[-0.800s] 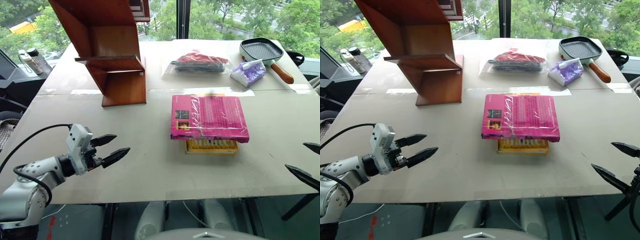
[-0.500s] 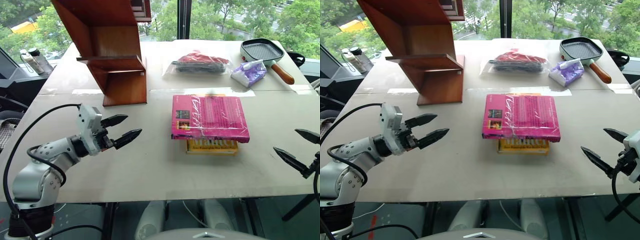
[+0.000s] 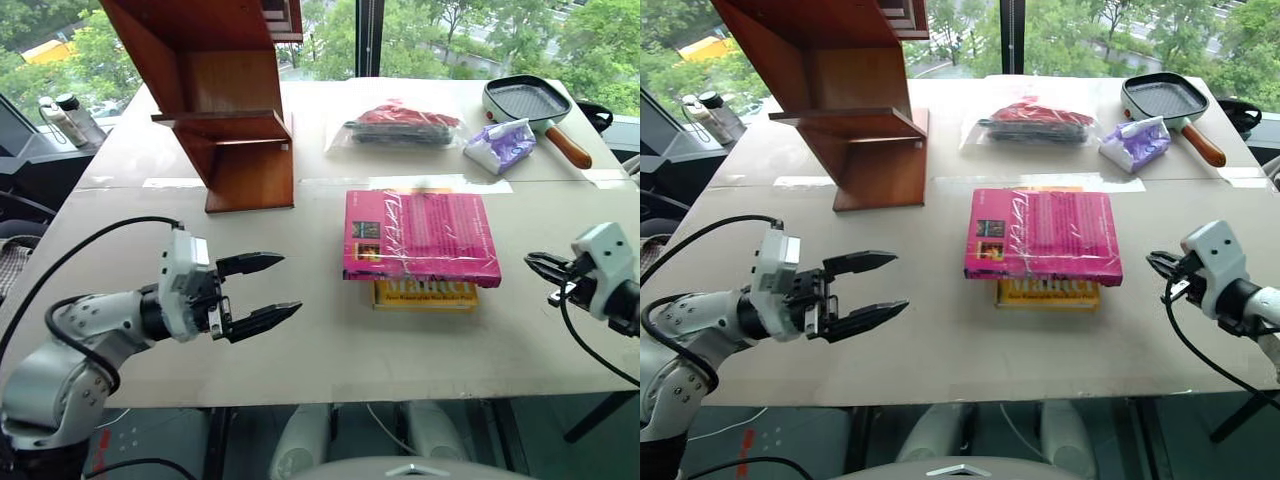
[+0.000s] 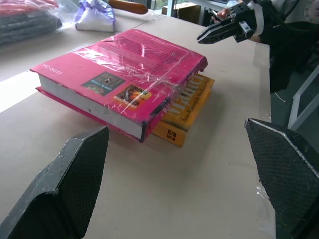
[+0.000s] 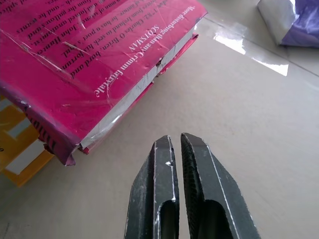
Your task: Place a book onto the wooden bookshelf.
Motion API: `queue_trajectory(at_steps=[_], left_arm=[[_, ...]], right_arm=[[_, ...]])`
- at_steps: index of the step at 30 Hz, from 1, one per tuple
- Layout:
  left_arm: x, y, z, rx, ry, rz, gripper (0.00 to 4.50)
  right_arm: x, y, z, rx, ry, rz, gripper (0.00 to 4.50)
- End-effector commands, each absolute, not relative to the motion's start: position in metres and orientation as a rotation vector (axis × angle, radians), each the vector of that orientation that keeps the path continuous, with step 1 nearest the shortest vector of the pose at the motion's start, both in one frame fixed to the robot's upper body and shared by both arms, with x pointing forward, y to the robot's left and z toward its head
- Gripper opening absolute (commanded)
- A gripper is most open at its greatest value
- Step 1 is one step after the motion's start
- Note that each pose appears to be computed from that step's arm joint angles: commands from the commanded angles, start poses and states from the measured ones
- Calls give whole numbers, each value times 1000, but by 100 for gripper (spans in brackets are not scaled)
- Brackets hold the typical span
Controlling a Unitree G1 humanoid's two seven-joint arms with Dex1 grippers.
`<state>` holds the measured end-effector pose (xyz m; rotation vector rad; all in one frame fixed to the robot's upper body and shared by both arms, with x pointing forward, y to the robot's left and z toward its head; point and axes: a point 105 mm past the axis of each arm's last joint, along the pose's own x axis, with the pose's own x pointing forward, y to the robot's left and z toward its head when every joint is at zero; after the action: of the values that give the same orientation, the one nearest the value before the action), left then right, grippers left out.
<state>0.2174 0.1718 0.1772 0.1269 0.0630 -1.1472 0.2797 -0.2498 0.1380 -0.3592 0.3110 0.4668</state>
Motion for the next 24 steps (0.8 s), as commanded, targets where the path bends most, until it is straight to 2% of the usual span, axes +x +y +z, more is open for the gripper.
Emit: queue_trajectory(at_steps=[1, 11, 24], left_arm=[[209, 172, 192, 124, -11, -1156, 450], [196, 171, 192, 112, 2, -1215, 450], [193, 174, 181, 83, 56, -1184, 450]], right_arm=[[288, -244, 148, -363, 289, 430, 1], [299, -225, 138, -368, 390, 401, 1], [301, -175, 128, -270, 367, 488, 1]])
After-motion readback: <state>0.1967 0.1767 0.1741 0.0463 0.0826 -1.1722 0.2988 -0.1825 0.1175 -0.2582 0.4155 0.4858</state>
